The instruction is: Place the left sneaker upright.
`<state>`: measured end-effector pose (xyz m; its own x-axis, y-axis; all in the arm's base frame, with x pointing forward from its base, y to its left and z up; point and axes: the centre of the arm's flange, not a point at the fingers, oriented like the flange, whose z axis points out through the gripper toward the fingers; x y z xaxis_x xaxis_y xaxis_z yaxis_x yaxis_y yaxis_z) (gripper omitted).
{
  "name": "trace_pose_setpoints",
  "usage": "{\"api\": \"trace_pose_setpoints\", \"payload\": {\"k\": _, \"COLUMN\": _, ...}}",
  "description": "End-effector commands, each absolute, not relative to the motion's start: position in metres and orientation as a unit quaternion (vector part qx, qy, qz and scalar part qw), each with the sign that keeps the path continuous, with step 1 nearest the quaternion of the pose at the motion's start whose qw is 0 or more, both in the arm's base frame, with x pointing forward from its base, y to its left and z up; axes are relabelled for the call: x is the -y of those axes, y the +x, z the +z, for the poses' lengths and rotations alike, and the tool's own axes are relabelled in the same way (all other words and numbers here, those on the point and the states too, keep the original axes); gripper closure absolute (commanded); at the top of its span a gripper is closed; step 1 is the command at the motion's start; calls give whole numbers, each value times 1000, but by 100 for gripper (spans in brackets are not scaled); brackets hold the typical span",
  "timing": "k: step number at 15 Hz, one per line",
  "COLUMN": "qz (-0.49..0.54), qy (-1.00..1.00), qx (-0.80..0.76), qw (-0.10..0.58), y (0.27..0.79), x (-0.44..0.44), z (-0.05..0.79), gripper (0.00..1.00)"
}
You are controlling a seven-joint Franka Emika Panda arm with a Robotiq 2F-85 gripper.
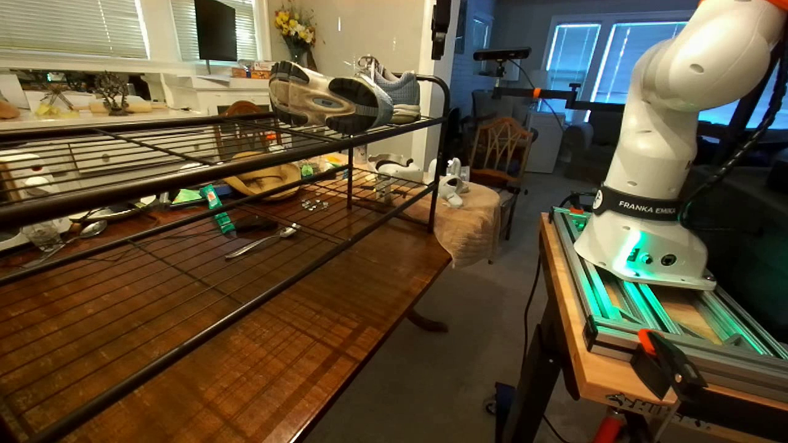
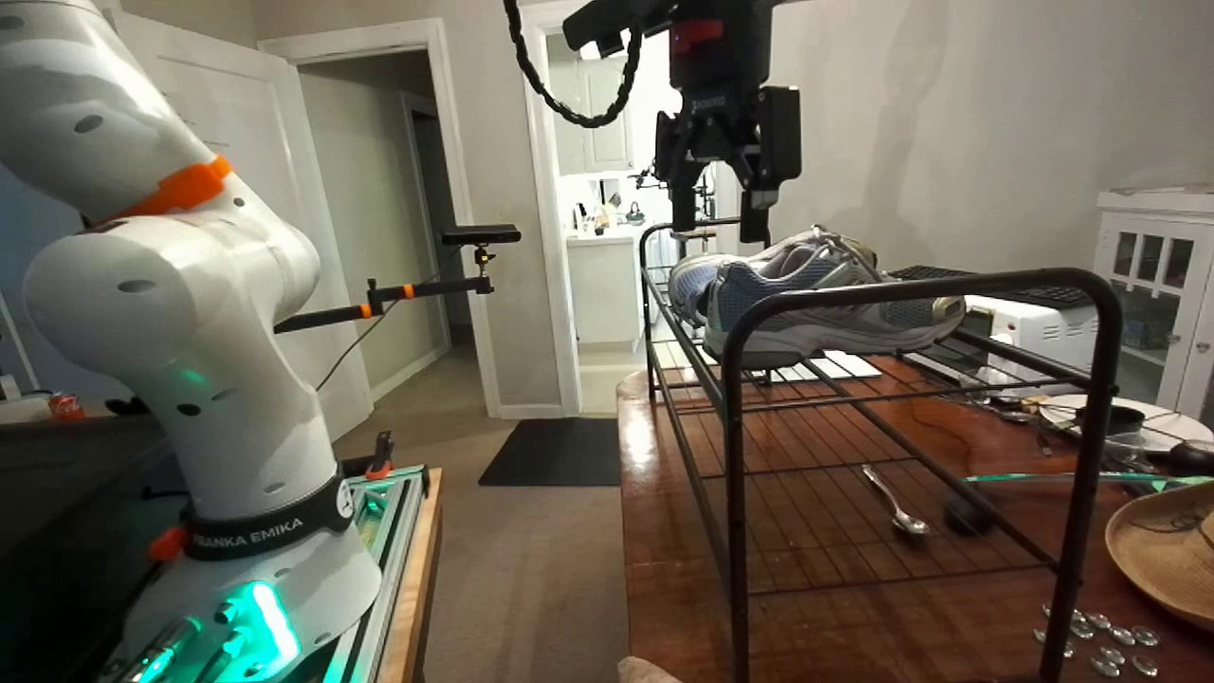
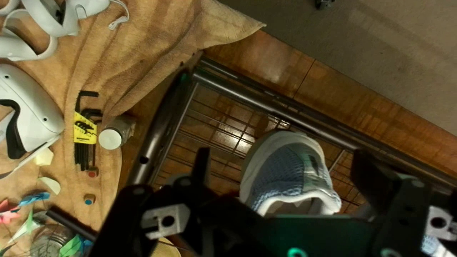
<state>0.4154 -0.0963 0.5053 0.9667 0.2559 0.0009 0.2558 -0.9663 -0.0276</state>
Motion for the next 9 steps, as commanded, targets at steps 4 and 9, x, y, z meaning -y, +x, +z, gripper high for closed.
{"api": "trace_pose_setpoints", "payload": {"k": 4, "qz": -31, "qy": -991, "qx": 116, "qw": 51, "y": 417, "x": 33, "z": 503, "gripper": 0}}
{"api": "trace_pose_setpoints", "payload": {"k": 9, "qz": -47, "qy": -987, "qx": 102, "qw": 112, "y": 429, "x": -1, "z": 480, "gripper": 0}}
